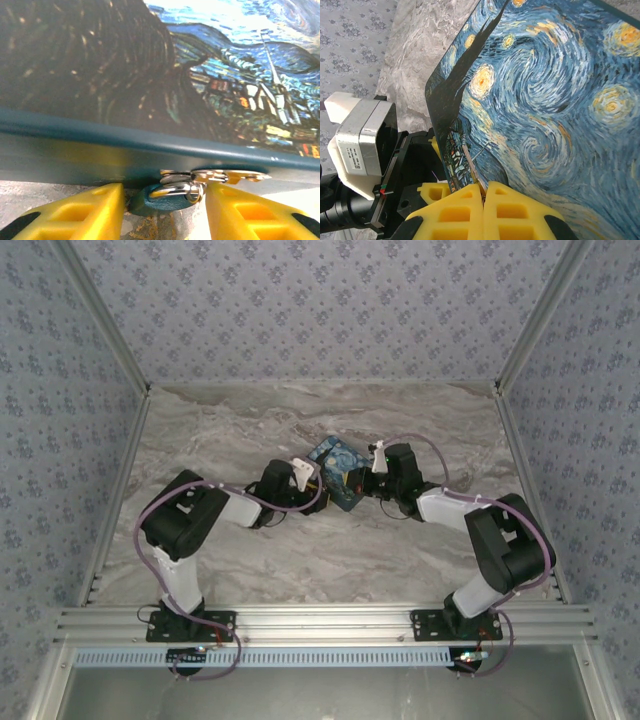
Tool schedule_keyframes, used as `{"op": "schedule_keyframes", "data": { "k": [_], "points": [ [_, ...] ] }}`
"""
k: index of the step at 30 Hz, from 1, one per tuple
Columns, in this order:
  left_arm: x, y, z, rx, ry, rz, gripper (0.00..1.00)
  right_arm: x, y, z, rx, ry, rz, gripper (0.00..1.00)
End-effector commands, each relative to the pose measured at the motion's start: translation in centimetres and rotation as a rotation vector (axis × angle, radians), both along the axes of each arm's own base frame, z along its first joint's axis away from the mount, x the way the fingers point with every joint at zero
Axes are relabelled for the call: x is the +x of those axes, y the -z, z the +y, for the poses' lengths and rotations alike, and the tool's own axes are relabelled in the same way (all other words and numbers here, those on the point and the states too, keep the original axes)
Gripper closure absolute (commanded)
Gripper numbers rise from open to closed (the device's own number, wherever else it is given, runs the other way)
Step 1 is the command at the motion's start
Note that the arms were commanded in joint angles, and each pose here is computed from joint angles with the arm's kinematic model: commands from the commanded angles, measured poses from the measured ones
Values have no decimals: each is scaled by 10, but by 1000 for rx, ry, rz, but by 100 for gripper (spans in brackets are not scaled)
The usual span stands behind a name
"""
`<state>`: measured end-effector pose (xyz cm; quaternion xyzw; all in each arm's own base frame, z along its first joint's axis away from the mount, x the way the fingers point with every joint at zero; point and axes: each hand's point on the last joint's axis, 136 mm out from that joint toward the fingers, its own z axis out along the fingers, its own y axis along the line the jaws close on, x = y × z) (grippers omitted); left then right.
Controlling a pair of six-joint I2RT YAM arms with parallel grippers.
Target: Unlock the padlock with the key
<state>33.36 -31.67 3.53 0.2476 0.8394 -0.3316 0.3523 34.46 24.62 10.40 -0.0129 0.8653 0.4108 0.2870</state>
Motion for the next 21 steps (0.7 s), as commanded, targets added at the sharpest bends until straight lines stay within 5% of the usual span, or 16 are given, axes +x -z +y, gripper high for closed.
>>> {"op": "schedule_keyframes", "data": {
  "k": [1,21],
  "points": [
    [-20,18,-12,32,73,58,54,-9,14,-2,-51,-9,51,100],
    [-23,22,-13,106,72,36,66,-8,9,-2,-43,-7,32,100]
  ]
}}
